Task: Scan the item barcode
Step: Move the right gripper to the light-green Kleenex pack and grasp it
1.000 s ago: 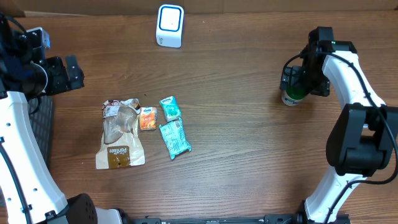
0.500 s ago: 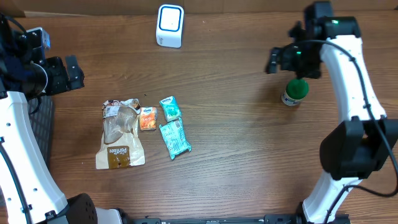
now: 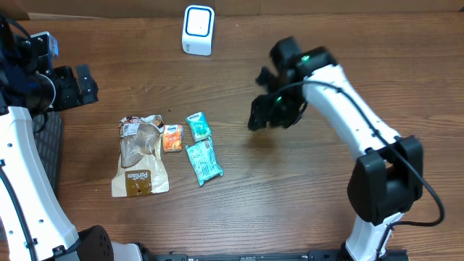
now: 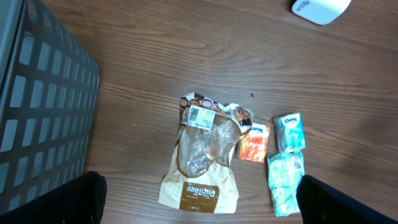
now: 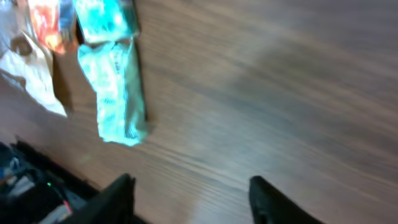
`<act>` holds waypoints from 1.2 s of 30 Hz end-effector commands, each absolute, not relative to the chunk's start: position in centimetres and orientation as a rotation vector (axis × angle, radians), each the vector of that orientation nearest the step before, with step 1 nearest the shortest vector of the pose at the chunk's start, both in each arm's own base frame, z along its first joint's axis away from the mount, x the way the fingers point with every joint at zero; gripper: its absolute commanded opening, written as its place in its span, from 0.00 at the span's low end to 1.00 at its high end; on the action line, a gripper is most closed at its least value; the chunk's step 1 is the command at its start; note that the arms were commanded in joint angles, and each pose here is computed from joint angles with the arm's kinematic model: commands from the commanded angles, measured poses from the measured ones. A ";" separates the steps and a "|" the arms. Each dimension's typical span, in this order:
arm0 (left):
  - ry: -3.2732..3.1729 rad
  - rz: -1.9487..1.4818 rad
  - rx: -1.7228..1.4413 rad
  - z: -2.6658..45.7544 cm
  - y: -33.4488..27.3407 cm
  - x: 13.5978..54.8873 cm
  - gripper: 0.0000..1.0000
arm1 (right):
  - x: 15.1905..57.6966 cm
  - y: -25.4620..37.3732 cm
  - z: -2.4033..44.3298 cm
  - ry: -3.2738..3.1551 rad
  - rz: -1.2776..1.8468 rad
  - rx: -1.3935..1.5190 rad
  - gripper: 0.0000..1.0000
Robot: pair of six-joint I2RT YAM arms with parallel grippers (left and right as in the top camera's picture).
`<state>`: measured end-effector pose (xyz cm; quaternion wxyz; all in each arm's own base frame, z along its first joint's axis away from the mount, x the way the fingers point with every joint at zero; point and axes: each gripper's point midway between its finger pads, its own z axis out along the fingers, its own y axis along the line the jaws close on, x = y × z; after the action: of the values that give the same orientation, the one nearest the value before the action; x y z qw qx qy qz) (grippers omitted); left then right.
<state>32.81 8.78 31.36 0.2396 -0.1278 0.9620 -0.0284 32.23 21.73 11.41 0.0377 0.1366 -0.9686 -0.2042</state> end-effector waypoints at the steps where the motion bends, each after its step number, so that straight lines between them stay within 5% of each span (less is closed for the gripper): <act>1: 2.625 -0.064 -0.328 31.7 9.1 32.9 1.00 | 29.9 24.3 11.3 -2.924 -0.674 0.445 0.51; 23: 2.625 -0.064 -0.328 31.7 9.1 32.9 1.00 | 24.0 35.6 6.7 -2.935 -0.818 0.516 0.43; 36: 2.625 -0.064 -0.328 31.7 9.1 32.9 1.00 | 22.7 36.1 4.2 -2.879 -0.816 0.532 0.45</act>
<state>32.81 8.78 31.36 0.2396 -0.1278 0.9620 -0.0284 23.47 36.47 5.42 0.0272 0.1803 -0.9448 -0.2721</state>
